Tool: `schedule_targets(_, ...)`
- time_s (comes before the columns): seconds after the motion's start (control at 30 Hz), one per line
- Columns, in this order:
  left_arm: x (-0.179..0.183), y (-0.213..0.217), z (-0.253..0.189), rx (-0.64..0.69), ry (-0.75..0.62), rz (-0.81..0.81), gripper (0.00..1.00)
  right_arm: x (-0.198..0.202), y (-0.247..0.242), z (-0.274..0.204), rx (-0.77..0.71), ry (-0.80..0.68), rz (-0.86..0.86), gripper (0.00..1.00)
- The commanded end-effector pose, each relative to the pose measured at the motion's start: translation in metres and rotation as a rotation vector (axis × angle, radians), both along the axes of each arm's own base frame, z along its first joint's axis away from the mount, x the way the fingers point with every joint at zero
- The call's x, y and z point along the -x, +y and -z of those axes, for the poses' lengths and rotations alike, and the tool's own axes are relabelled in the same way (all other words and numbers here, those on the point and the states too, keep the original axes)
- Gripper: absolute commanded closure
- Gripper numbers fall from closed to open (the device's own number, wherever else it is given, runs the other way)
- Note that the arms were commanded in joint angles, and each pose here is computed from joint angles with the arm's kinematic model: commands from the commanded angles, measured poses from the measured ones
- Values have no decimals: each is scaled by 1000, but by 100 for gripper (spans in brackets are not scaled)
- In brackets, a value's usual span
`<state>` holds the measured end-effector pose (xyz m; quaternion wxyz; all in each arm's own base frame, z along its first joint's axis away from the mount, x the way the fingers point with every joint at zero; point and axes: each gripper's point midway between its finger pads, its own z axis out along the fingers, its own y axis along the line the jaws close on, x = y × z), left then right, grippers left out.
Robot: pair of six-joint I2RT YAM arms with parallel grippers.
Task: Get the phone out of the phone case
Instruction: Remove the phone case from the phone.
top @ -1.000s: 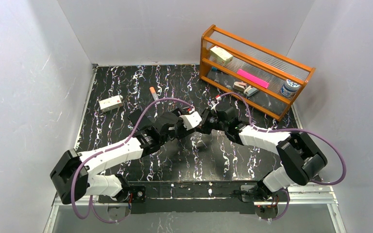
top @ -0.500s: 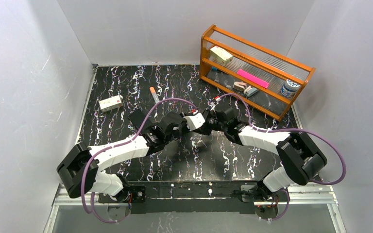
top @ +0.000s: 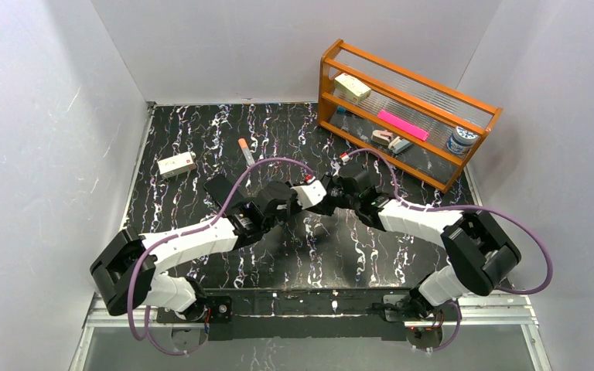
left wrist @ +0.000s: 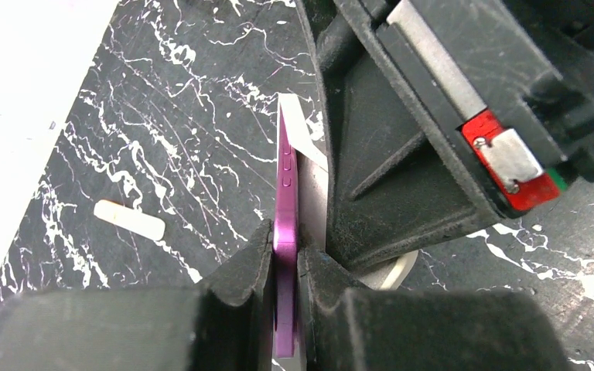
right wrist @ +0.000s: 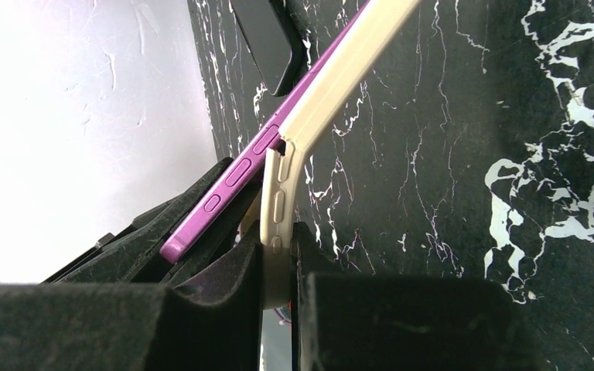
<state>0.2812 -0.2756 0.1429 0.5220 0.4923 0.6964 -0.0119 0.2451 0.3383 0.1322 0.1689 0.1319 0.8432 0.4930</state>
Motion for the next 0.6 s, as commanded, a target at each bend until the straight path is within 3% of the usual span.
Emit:
schedule_targets(0.0,6,-6,-36,101,-50,-1,100,-22,7,-15,3,-90,46,99)
schedule_targets(0.57,28,-2,-59,131,-49,9,100,-70,-9,26,163,-88,155,99)
